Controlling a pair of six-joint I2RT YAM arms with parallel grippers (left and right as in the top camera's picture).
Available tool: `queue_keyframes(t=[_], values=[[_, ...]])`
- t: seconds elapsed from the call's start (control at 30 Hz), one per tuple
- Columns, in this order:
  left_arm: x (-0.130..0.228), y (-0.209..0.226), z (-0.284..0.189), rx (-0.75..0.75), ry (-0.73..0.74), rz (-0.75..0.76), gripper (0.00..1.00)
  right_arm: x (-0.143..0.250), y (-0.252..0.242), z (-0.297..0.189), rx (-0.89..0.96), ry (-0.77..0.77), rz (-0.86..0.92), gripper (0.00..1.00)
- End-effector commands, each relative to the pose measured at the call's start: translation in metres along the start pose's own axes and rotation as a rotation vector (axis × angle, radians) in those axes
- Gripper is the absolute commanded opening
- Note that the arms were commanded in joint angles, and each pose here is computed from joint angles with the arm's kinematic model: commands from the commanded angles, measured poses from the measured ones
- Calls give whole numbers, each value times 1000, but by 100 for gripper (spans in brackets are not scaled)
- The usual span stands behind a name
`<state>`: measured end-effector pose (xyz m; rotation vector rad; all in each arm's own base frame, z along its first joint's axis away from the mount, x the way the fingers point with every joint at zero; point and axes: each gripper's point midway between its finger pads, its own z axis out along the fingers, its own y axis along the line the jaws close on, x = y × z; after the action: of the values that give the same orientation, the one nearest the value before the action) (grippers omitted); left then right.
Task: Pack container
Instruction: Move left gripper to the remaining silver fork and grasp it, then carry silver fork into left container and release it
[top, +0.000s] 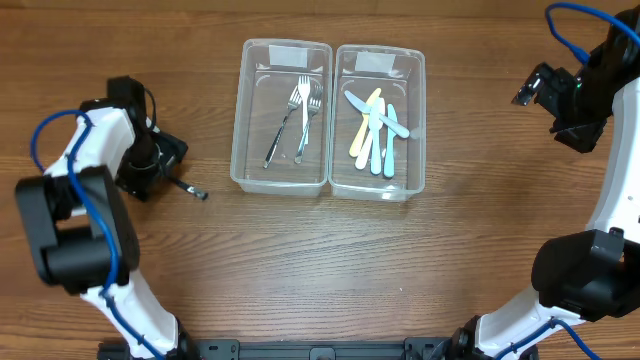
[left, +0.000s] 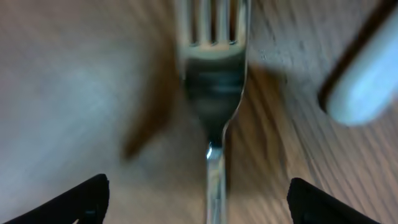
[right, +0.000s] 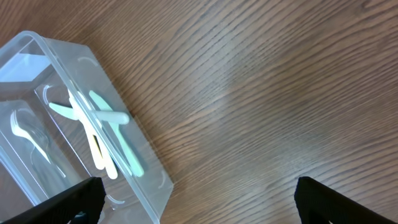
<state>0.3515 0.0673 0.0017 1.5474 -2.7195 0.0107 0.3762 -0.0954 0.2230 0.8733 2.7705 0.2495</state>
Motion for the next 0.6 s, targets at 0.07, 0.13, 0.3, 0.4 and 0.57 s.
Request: queue_keyframes(t=[0.07,0.13,0.3,0.4,0.57], values=[[12,-3,26,5,89,85,84,4,3,-4,-7,2,-1,100],[9,0,26,-10,73,89,79,4,3,-4,-6,5,0,100],[4,5,26,-42,44,91,40,5,2,-4,-5,8,0,100],[3,6,26,-48,41,91,9,5,3,-4,-5,7,0,100],[0,7,25,-55,28,135,4,5,3,-4,-5,7,0,100]])
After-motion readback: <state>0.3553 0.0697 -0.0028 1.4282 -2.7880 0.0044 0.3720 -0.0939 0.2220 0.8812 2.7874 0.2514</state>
